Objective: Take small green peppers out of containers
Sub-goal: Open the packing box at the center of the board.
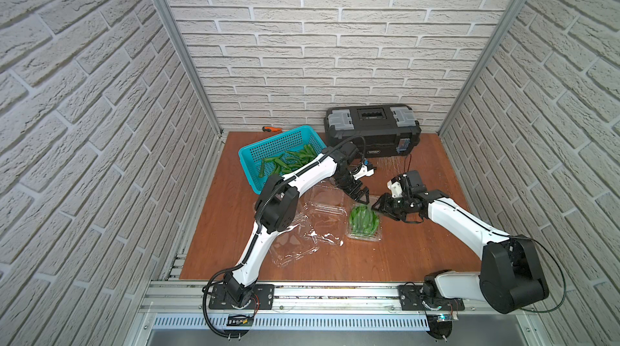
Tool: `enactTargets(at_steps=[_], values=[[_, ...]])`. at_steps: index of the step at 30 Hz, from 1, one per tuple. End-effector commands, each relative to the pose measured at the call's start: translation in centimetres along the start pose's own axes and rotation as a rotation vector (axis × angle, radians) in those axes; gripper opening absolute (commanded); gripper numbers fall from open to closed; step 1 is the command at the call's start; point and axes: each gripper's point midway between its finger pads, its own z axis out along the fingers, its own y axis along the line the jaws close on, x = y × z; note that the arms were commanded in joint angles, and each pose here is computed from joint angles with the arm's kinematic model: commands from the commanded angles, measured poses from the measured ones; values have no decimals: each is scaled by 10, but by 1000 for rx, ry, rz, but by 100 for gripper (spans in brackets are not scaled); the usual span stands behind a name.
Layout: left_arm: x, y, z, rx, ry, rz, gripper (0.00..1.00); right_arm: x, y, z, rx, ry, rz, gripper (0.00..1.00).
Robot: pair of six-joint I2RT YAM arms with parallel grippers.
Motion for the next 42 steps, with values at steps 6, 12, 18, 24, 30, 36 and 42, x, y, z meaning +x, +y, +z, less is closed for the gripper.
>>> enactTargets(at_steps=[6, 12, 18, 24, 30, 36, 42], values=[[-25, -8, -14, 57, -115, 36, 98, -1, 15, 10, -127, -17, -34, 31], [-39, -3, -33, 1, -177, 51, 98, -3, 4, 13, -73, -31, 20, 5], [-45, -10, -59, -80, -238, 95, 98, -19, 4, -1, -27, -115, 80, 3], [-33, -26, -55, -138, -190, 187, 98, -44, 8, -31, 6, -266, 166, 3], [-35, -30, -35, -195, -147, 224, 98, -62, 17, -47, 5, -340, 263, 3], [-44, -32, -27, -223, -157, 228, 98, -63, 24, -37, -20, -360, 365, 3], [-39, -29, -19, -245, -130, 229, 98, -66, 32, -32, -35, -406, 432, 3]])
